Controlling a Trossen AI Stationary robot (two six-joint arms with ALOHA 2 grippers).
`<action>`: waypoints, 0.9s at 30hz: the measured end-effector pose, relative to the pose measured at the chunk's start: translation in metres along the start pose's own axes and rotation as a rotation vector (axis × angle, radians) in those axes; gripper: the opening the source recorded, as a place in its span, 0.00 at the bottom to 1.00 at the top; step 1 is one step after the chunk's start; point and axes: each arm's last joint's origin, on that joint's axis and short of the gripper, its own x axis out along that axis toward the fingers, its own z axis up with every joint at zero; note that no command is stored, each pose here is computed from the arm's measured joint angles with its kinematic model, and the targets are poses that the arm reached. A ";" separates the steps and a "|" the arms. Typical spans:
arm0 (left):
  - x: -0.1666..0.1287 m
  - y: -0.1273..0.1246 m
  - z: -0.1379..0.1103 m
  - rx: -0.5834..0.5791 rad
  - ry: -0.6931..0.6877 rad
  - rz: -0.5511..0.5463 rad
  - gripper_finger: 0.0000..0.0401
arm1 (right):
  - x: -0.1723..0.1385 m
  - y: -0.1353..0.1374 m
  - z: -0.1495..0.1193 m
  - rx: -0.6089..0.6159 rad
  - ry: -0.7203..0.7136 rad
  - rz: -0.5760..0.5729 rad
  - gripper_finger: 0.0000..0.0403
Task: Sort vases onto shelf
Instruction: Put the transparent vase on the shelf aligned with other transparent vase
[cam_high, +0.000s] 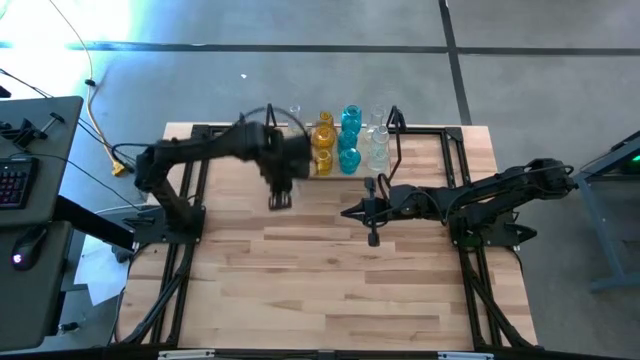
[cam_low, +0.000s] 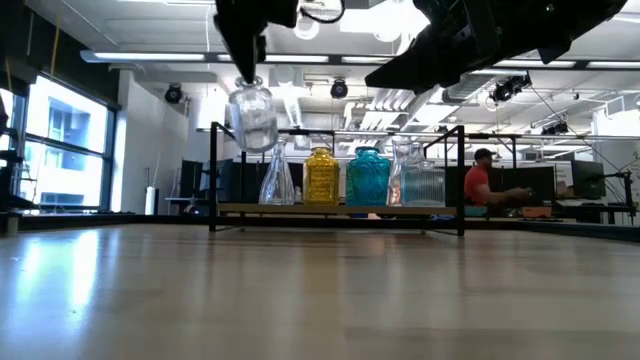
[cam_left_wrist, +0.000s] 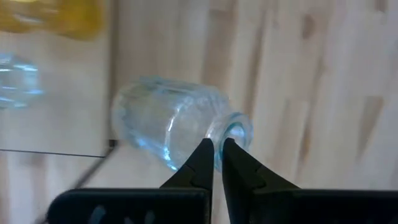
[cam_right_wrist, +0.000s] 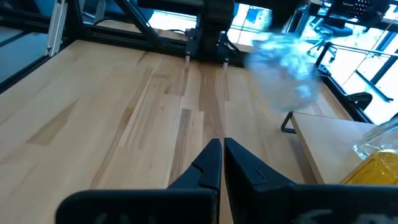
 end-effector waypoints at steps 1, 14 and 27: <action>-0.002 0.010 0.001 -0.012 -0.008 0.007 0.01 | 0.000 0.000 0.000 -0.003 0.000 0.000 0.00; 0.014 0.093 0.015 -0.135 0.072 -0.019 0.01 | 0.000 0.000 0.000 -0.011 0.000 0.000 0.00; 0.033 0.114 0.022 -0.193 0.016 -0.142 0.01 | 0.000 0.000 0.000 -0.011 0.001 -0.001 0.00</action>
